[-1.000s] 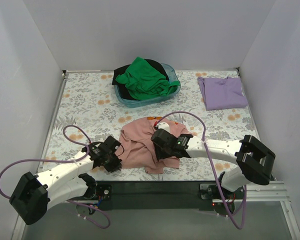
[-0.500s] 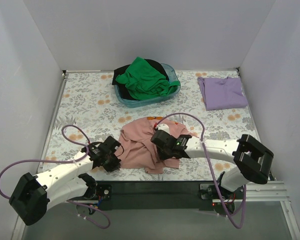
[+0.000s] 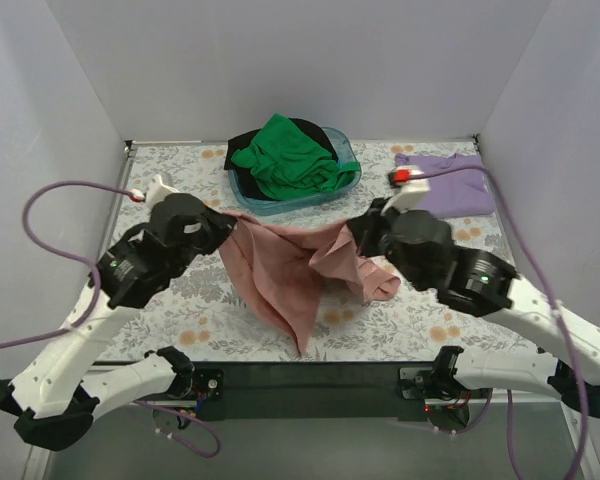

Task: Fold and stack the t-shirts
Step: Flatten the tshirt out

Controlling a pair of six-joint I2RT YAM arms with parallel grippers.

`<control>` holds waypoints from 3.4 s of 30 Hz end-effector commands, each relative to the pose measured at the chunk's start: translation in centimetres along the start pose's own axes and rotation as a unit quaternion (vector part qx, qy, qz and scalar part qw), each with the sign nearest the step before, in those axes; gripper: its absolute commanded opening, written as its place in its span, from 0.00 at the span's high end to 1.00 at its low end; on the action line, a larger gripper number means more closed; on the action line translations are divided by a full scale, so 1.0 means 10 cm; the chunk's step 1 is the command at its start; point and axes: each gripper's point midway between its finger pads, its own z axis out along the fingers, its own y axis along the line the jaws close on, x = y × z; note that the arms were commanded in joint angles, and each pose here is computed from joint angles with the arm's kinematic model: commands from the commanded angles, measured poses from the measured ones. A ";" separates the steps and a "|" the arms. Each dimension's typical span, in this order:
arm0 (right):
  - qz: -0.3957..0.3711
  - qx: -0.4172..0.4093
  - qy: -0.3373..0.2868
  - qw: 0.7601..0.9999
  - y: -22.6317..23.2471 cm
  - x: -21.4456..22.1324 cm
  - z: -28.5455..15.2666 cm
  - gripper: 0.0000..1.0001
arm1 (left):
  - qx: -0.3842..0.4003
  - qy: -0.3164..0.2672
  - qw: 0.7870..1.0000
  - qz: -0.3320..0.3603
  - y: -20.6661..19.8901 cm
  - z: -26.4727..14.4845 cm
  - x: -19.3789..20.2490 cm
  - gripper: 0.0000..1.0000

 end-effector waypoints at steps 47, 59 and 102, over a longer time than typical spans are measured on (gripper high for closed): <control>-0.097 0.359 -0.312 0.874 -0.93 -2.67 -0.82 0.99 | -0.041 -0.284 0.957 0.036 -0.44 -0.29 -1.45 1.00; -0.081 0.287 -0.443 0.846 -0.77 -3.79 -1.05 0.99 | 0.071 -0.300 0.950 0.059 -1.29 -0.30 -2.53 1.00; 0.022 -0.237 -0.424 0.874 -0.15 -2.46 -3.30 0.99 | 0.349 -0.233 0.907 0.009 -0.88 -2.65 -1.51 1.00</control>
